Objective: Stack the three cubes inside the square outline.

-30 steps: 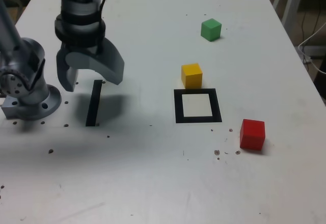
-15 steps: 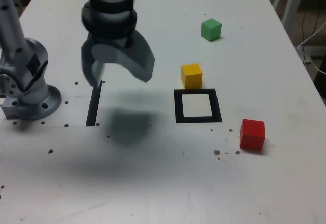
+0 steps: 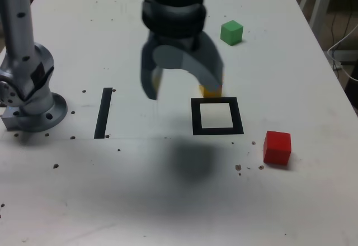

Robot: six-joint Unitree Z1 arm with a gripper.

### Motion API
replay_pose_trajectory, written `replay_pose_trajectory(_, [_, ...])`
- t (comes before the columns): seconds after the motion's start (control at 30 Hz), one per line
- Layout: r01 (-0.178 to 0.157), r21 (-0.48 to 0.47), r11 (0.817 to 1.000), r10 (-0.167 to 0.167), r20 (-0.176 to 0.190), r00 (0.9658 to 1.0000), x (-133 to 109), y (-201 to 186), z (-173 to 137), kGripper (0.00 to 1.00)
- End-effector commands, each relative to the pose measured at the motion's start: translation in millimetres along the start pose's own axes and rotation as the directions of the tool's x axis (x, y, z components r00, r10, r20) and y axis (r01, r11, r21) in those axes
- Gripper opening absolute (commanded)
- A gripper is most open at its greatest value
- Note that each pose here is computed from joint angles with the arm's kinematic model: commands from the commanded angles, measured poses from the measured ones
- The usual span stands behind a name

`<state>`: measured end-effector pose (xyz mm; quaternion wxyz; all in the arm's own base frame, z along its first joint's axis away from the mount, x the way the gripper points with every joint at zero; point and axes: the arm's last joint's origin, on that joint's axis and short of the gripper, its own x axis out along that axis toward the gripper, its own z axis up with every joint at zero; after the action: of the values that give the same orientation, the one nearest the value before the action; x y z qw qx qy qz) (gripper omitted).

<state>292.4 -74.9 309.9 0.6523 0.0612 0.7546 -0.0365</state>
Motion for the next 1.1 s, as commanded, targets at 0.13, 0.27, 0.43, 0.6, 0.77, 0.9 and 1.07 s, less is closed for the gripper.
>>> replay_pose_trajectory(0.13, [0.006, 0.008, 1.000, -0.006, 0.004, 1.0000, -9.0, -9.3, 26.9, 0.99])
replay_pose_trajectory(0.27, [0.006, 0.020, 1.000, -0.007, 0.003, 1.0000, -10.4, -16.9, 45.8, 0.99])
replay_pose_trajectory(0.43, [0.007, 0.031, 0.999, -0.007, 0.003, 1.0000, -7.5, -24.6, 67.5, 0.99])
replay_pose_trajectory(0.6, [0.010, 0.035, 0.999, -0.010, 0.004, 0.9999, -2.6, -28.1, 85.7, 0.99])
replay_pose_trajectory(0.77, [0.017, 0.040, 0.999, -0.017, 0.004, 0.9998, 4.7, -31.2, 103.3, 0.99])
replay_pose_trajectory(0.9, [0.032, 0.043, 0.999, -0.032, 0.000, 0.9995, 12.7, -32.9, 117.2, 0.99])
replay_pose_trajectory(1.07, [0.048, 0.051, 0.998, -0.048, 0.006, 0.9988, 18.8, -34.5, 132.0, 0.99])
